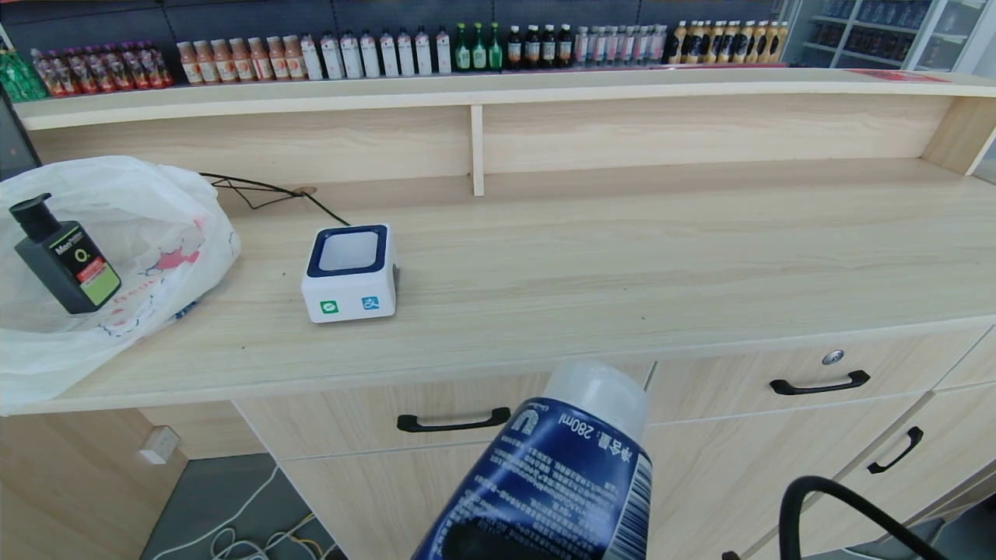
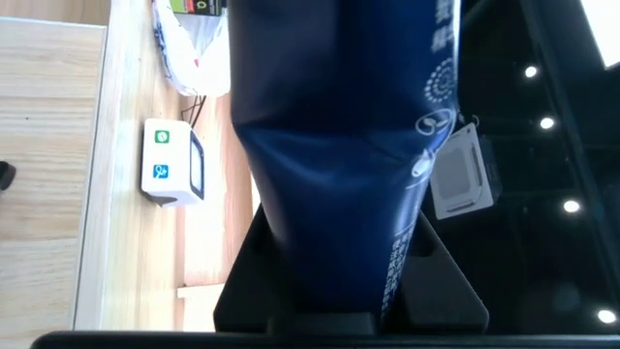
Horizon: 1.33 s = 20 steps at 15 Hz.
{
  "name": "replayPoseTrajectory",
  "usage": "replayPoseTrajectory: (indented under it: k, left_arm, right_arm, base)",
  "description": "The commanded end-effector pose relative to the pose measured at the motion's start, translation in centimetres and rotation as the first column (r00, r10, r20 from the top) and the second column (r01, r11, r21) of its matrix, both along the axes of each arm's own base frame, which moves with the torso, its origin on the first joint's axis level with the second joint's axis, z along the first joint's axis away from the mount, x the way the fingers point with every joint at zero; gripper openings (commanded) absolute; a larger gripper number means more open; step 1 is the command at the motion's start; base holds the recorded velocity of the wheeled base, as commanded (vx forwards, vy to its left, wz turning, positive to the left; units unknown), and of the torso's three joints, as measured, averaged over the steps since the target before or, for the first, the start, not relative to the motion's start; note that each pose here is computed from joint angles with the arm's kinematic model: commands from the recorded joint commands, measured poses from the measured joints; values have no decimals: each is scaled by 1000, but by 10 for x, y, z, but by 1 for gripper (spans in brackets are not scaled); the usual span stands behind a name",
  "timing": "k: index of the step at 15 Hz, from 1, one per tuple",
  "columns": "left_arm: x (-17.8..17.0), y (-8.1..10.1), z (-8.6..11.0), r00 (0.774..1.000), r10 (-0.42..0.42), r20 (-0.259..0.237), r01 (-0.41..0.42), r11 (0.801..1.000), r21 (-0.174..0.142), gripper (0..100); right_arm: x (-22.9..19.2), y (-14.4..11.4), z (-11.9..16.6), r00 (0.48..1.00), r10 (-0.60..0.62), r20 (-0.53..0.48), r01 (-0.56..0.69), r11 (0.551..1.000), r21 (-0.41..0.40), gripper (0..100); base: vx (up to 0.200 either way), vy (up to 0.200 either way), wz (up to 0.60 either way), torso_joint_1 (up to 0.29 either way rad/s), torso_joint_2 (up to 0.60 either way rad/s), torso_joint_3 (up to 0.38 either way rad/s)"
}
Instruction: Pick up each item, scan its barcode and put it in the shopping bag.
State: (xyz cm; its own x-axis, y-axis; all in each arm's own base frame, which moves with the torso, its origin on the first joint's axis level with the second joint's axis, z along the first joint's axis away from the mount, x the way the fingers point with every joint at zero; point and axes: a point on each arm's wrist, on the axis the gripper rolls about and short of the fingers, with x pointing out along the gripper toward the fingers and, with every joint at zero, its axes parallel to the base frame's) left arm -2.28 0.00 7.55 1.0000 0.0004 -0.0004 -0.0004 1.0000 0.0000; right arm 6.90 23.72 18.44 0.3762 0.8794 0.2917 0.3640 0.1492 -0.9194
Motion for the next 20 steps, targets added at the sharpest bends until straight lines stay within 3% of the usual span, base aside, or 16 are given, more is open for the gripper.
replayPoseTrajectory:
  k: [1, 7, 9, 13, 17, 19, 20]
  left_arm:
    - [0, 0, 0, 1000, 0, 0, 0, 1000, 0, 100]
    - [0, 0, 0, 1000, 0, 0, 0, 1000, 0, 100]
    - [0, 0, 0, 1000, 0, 0, 0, 1000, 0, 100]
    - [0, 0, 0, 1000, 0, 0, 0, 1000, 0, 100]
    - [0, 0, 0, 1000, 0, 0, 0, 1000, 0, 100]
    - [0, 0, 0, 1000, 1, 0, -1, 1000, 0, 100]
    - [0, 0, 0, 1000, 0, 0, 0, 1000, 0, 100]
  right_arm:
    - [3, -6, 1, 1000, -9, -27, 10, 1000, 14, 0]
    - [3, -24, -20, 937, 54, -346, -33, 997, 68, 0]
    - [3, -32, -23, 877, 90, -472, -35, 992, 123, 0]
    - [8, -54, -26, 781, 121, -613, 8, 979, 203, 0]
    - [13, -62, -25, 622, 241, -745, 26, 945, 327, 0]
    - [14, -60, -37, 478, 277, -833, 68, 934, 350, 0]
    - [21, -48, -37, 359, 347, -867, 124, 902, 413, 0]
  base:
    - [0, 0, 0, 0, 0, 0]
    - [0, 0, 0, 0, 0, 0]
    - [0, 0, 0, 0, 0, 0]
    - [0, 0, 0, 0, 0, 0]
    - [0, 0, 0, 0, 0, 0]
    - [0, 0, 0, 0, 0, 0]
    - [0, 0, 0, 0, 0, 0]
